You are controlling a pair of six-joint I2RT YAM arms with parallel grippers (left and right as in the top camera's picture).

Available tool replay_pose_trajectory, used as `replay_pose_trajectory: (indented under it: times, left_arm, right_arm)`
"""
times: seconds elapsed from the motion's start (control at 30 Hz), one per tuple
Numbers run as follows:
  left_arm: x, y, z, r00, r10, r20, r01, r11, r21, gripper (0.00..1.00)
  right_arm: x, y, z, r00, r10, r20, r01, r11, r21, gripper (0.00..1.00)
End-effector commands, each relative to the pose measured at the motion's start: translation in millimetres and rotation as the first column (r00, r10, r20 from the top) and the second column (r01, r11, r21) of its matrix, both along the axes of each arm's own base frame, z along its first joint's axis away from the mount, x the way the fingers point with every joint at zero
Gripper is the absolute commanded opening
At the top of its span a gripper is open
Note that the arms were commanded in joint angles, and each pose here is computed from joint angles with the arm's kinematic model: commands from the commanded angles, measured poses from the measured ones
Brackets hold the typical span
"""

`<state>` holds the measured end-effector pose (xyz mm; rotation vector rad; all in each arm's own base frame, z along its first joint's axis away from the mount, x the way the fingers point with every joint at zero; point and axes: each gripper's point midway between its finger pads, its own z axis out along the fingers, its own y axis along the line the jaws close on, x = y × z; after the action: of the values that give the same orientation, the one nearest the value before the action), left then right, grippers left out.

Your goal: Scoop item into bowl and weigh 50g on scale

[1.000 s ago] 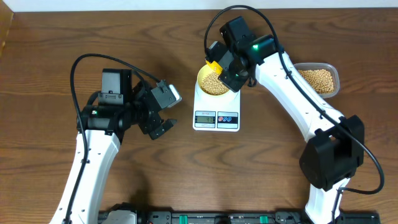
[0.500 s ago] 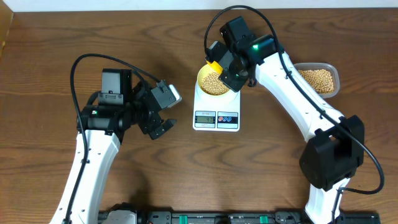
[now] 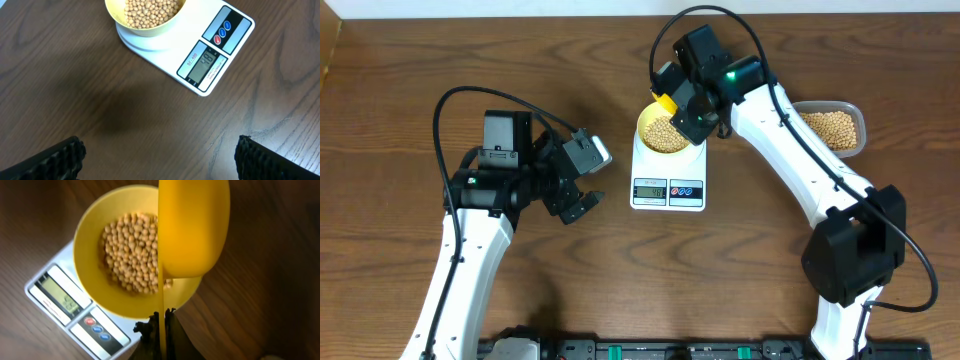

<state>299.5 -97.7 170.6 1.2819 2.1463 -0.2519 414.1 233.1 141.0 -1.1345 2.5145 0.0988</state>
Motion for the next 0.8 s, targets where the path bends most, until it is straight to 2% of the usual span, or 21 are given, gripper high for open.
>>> replay_pose_trajectory:
  times: [0.0,0.1,0.27,0.53,0.77]
  left_arm:
    - [-1,2,-6,1.0,0.0,-0.012,0.0,1.0,0.011,0.97]
    - [-1,2,-6,1.0,0.0,-0.012,0.0,1.0,0.011,0.98]
    - [-1,2,-6,1.0,0.0,-0.012,0.0,1.0,0.011,0.98]
    - [-1,2,-6,1.0,0.0,-0.012,0.0,1.0,0.011,0.98]
    - [-1,2,-6,1.0,0.0,-0.012,0.0,1.0,0.011,0.98]
  right_arm:
    - [8,4,15,0.996,-0.084,-0.013,0.084,0.99,0.11,0.01]
    - [15,-7,32,0.986,-0.167,-0.029,0.169,0.967,0.193,0.01]
    - [25,-47,57,0.943,-0.331,-0.042,0.331,0.911,0.245,0.01]
    - [-5,-147,72,0.842,-0.518,-0.149,0.537,0.829,0.154,0.01]
    - [-22,-202,68,0.754,-0.621,-0.215,0.649,0.756,0.09,0.01]
